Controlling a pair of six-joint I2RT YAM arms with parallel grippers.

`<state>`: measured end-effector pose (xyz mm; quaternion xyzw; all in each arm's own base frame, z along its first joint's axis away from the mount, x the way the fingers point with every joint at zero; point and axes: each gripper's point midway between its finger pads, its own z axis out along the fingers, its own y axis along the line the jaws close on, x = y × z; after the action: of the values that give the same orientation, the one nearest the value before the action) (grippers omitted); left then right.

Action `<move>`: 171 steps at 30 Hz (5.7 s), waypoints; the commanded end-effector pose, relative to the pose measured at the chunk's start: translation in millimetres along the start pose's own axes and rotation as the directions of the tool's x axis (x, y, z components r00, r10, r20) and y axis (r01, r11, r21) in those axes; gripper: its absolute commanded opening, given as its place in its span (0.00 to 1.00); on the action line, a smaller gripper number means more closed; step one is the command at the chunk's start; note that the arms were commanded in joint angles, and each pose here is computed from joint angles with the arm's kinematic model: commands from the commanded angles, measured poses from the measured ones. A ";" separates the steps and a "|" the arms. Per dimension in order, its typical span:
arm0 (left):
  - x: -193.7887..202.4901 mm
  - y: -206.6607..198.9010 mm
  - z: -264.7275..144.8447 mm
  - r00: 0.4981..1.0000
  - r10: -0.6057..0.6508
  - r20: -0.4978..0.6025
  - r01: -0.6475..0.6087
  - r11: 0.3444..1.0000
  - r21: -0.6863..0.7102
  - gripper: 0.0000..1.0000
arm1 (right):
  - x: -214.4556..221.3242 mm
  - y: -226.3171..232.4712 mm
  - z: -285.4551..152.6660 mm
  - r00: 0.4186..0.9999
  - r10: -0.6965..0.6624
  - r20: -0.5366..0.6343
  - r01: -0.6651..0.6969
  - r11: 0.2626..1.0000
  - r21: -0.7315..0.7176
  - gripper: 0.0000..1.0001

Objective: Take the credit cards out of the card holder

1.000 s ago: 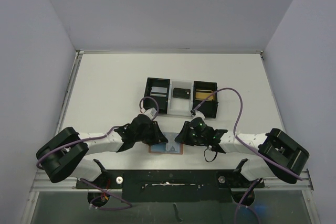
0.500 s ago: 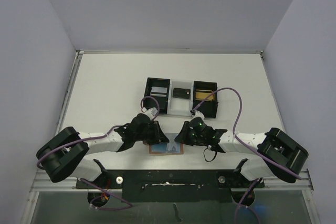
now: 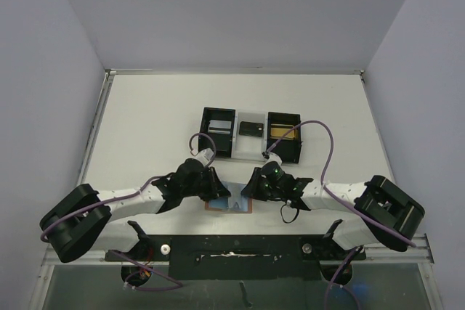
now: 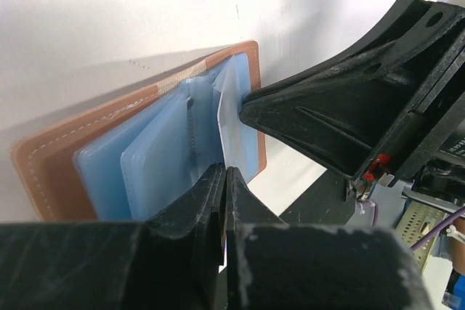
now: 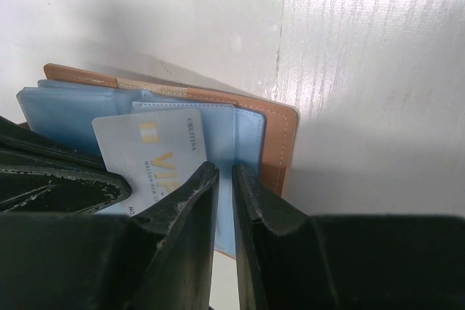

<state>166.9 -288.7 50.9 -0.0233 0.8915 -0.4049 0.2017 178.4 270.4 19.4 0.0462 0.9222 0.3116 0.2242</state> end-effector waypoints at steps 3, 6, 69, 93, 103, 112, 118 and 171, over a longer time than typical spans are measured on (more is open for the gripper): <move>-9.3 -5.7 -6.3 0.999 0.025 0.038 -0.025 1.000 0.018 0.00 | 9.0 -28.5 1.4 0.999 -0.029 -0.038 0.033 0.993 0.117 0.17; -10.2 -3.6 -7.1 0.999 0.024 0.042 -0.025 1.000 0.007 0.00 | 9.2 -29.7 1.6 0.999 -0.030 -0.039 0.034 0.992 0.121 0.17; -17.7 7.2 -14.4 0.996 0.009 0.087 -0.005 0.999 -0.047 0.00 | 11.4 -5.0 6.8 0.998 -0.031 -0.058 0.033 0.999 0.040 0.34; -16.0 -0.5 -10.2 0.998 -0.004 0.066 0.004 1.000 -0.002 0.03 | 4.4 50.9 13.7 0.997 -0.010 -0.073 -0.006 0.975 -0.222 0.30; -4.8 -7.8 -1.4 1.000 -0.029 0.007 0.029 0.997 0.069 0.17 | 13.5 27.6 19.6 0.994 0.069 -0.080 -0.083 0.981 -0.175 0.26; -22.5 0.6 -17.3 0.993 -0.034 0.113 0.035 0.999 -0.008 0.00 | -4.1 6.2 12.8 0.999 0.024 -0.041 -0.026 0.997 -0.069 0.26; -40.8 0.7 -43.2 0.981 -0.033 0.192 0.035 0.999 -0.007 0.00 | -30.1 11.7 -8.4 0.998 -0.054 0.026 0.056 0.995 -0.081 0.28; -69.0 -92.5 -98.7 0.940 -0.026 0.341 -0.155 0.857 0.492 0.00 | -104.1 100.4 -114.4 0.859 -0.106 0.501 0.340 0.850 -0.403 0.87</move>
<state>185.7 -250.7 142.4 -0.0605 0.7788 -0.5288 0.3319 212.2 255.1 143.2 -0.0243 0.8001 0.4200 0.4276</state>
